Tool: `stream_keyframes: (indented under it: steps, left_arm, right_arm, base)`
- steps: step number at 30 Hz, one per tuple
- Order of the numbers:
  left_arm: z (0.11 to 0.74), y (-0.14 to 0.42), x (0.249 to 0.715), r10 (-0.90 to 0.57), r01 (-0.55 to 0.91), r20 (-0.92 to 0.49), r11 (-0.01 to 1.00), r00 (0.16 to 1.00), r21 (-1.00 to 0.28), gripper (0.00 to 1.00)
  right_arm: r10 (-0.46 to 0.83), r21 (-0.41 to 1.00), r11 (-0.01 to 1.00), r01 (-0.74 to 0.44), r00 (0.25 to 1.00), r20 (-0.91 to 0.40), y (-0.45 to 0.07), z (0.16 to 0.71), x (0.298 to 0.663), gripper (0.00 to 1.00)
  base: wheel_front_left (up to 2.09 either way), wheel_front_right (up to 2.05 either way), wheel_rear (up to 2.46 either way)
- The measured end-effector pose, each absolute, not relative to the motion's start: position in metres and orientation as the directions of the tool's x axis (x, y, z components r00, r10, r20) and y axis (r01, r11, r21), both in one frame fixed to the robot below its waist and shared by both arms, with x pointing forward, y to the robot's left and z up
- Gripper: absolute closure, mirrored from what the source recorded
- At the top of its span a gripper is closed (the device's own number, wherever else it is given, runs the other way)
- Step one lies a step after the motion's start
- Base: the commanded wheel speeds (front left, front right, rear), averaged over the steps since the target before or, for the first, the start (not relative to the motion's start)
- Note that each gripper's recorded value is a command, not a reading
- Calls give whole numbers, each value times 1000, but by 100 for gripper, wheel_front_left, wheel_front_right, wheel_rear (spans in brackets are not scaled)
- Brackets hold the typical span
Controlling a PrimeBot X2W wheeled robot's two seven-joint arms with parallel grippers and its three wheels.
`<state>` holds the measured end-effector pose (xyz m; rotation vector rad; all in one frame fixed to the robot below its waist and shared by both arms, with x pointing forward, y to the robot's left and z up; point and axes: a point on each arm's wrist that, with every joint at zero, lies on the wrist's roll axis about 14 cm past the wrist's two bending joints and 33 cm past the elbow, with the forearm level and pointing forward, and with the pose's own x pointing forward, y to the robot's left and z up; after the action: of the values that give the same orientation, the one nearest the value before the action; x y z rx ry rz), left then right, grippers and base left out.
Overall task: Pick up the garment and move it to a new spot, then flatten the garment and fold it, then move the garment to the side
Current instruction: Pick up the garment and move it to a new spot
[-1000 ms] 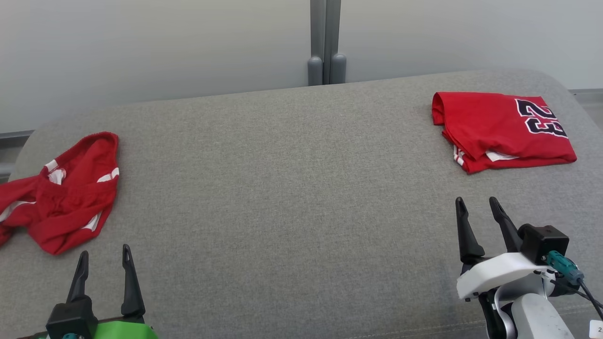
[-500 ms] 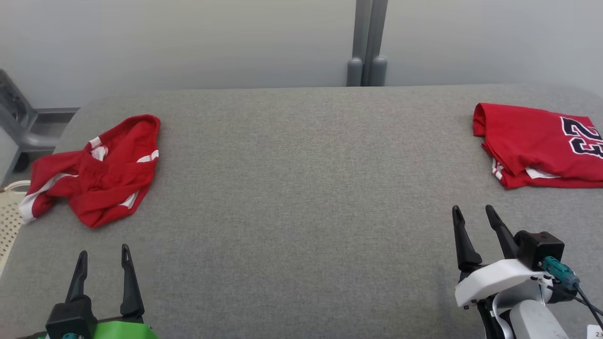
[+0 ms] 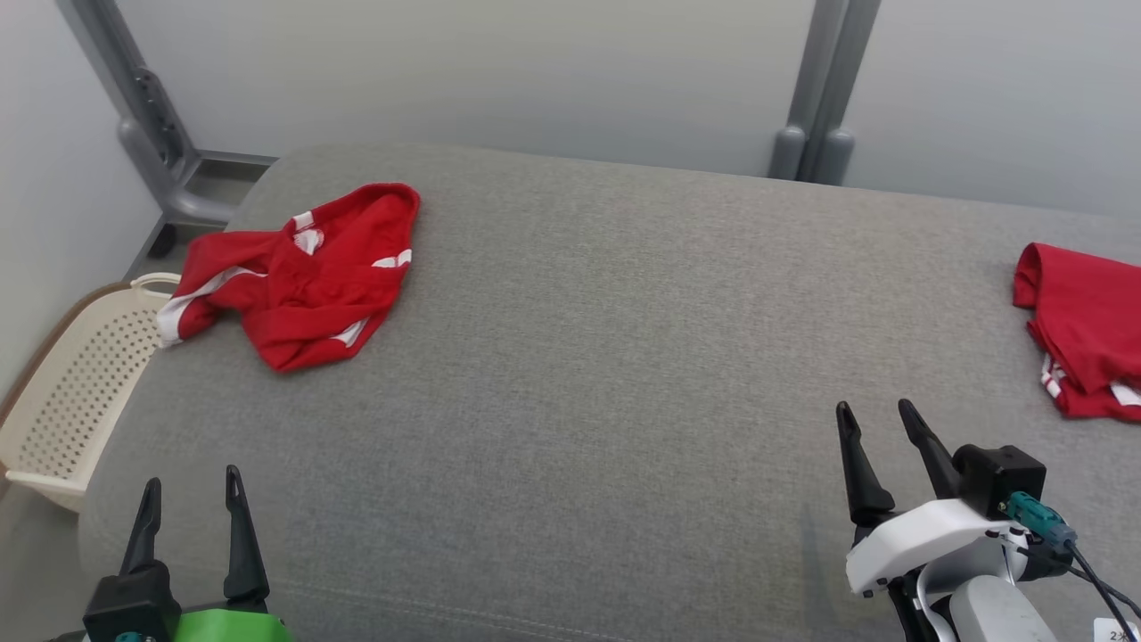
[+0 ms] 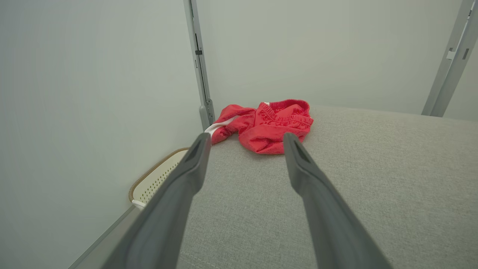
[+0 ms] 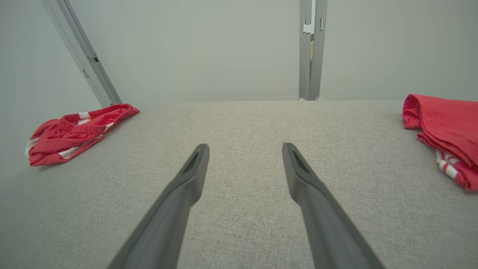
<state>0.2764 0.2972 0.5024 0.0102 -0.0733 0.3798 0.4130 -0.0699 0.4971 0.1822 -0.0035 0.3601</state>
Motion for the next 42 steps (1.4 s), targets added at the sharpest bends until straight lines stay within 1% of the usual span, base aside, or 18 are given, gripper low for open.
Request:
stream_keyframes:
  steps: [5, 12, 20, 25, 29, 35, 42]
  left_arm:
    - [504, 312, 258, 427, -427, 79, 904, 901, -5, 0]
    - [506, 320, 238, 447, -447, 88, 894, 890, -15, 0]
    - [509, 331, 217, 492, -493, 102, 870, 865, -19, 0]
    - [510, 332, 213, 497, -498, 106, 867, 861, -19, 0]
    - [510, 332, 215, 497, -497, 104, 867, 862, -23, 0]
    - [518, 330, 231, 468, -469, 122, 883, 876, -18, 0]
    - [562, 328, 282, 364, -382, 236, 923, 901, 34, 0]
  right_arm:
    - [419, 177, 891, -417, 908, 32, -43, 496, 414, 0]
    - [494, 182, 852, -490, 869, 29, -11, 496, 413, 0]
    - [554, 180, 816, -549, 832, 31, 15, 497, 408, 0]
    - [563, 183, 809, -558, 826, 29, 19, 496, 407, 0]
    - [562, 185, 810, -557, 826, 24, 18, 494, 406, 0]
    - [561, 181, 812, -554, 828, 17, 15, 491, 408, 0]
    - [543, 172, 826, -537, 840, 18, 3, 492, 415, 0]
  base:
    - [0, 0, 0]
    - [0, 0, 0]
    - [0, 0, 0]
    - [0, 0, 0]
    - [0, 0, 0]
    - [0, 0, 0]
    - [0, 0, 0]
